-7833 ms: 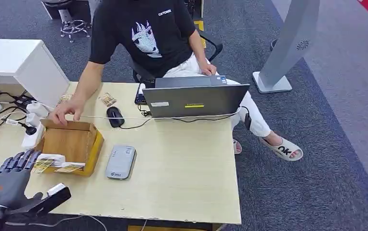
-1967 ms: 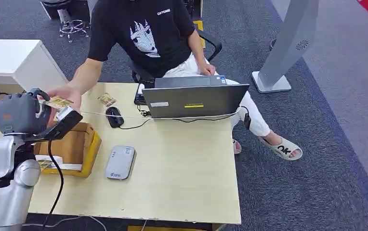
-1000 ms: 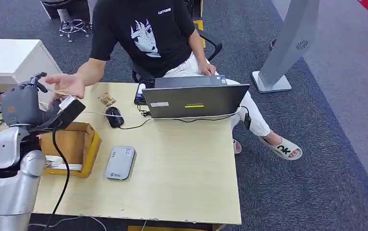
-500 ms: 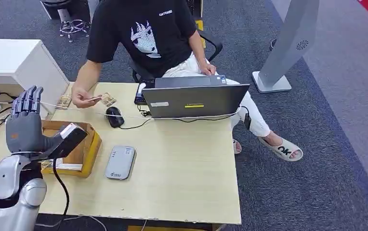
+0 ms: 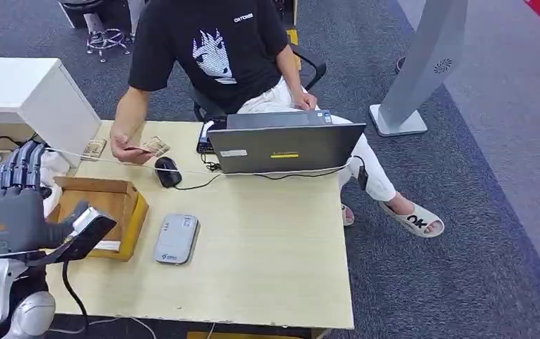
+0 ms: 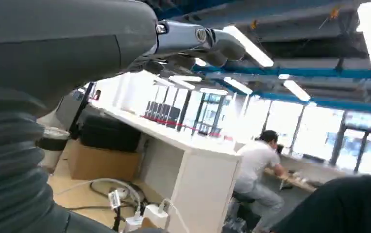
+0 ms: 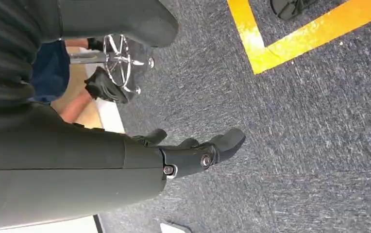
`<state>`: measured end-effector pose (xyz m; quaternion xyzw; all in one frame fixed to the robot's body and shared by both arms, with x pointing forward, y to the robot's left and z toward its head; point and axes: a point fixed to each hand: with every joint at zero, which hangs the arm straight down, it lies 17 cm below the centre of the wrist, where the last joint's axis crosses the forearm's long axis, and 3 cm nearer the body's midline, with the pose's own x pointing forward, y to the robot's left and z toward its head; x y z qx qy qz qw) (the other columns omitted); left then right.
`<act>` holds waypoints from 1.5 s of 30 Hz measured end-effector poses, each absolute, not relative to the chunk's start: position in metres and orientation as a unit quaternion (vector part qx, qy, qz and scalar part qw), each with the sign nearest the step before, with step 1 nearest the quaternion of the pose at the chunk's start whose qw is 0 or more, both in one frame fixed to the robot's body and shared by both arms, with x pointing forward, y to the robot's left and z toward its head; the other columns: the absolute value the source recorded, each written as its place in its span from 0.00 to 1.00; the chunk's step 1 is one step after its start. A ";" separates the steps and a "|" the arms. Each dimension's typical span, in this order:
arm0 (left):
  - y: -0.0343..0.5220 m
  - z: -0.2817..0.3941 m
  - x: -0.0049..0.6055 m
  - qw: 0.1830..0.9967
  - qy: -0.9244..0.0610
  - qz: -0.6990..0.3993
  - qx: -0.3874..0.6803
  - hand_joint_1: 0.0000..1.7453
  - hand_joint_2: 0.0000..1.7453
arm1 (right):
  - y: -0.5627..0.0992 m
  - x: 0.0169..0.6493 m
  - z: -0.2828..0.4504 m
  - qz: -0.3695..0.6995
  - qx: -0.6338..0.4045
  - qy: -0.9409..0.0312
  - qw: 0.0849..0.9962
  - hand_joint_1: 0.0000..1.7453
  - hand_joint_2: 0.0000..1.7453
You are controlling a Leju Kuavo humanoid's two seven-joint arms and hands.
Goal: Pass the card to the sensor for recognition and then transmit it.
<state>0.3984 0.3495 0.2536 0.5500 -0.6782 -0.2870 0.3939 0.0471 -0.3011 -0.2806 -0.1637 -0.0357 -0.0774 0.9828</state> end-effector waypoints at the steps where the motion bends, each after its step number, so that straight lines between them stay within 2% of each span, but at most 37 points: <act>1: 0.347 0.259 0.385 0.378 -0.689 -0.278 0.553 0.00 1.00 | -0.301 0.045 -0.281 -0.081 -0.165 -0.032 0.982 0.00 1.00; 6: 0.347 0.278 0.303 0.327 -0.723 -0.206 0.573 0.00 1.00 | -0.299 0.035 -0.281 -0.091 -0.167 -0.017 0.982 0.00 1.00; 10: 0.364 0.282 0.260 0.354 -0.742 -0.133 0.553 0.00 1.00 | -0.298 0.039 -0.281 -0.093 -0.168 -0.031 0.981 0.00 1.00; 16: 0.391 0.273 0.235 0.400 -0.759 -0.075 0.509 0.00 1.00 | -0.300 0.049 -0.279 -0.094 -0.171 -0.056 0.979 0.00 1.00; 19: 0.416 0.267 0.221 0.416 -0.736 -0.048 0.532 0.00 1.00 | -0.301 0.048 -0.279 -0.099 -0.173 -0.051 0.979 0.00 1.00; 28: 0.508 0.217 0.145 0.473 -0.614 0.133 0.618 0.00 1.00 | -0.294 0.036 -0.280 -0.115 -0.172 -0.021 0.978 0.00 1.00; 33: 0.542 0.151 0.106 0.535 -0.518 0.232 0.626 0.00 1.00 | -0.294 0.037 -0.280 -0.111 -0.175 -0.025 0.978 0.00 1.00; 38: 0.562 0.021 0.056 0.609 -0.381 0.351 0.601 0.00 1.00 | -0.299 0.051 -0.278 -0.093 -0.183 -0.056 0.977 0.00 1.00; 41: 0.546 -0.052 0.024 0.654 -0.284 0.386 0.585 0.00 1.00 | -0.302 0.053 -0.278 -0.082 -0.186 -0.058 0.977 0.00 1.00; 45: 0.499 -0.136 -0.012 0.698 -0.184 0.456 0.521 0.00 1.00 | -0.304 0.055 -0.277 -0.077 -0.188 -0.061 0.977 0.00 1.00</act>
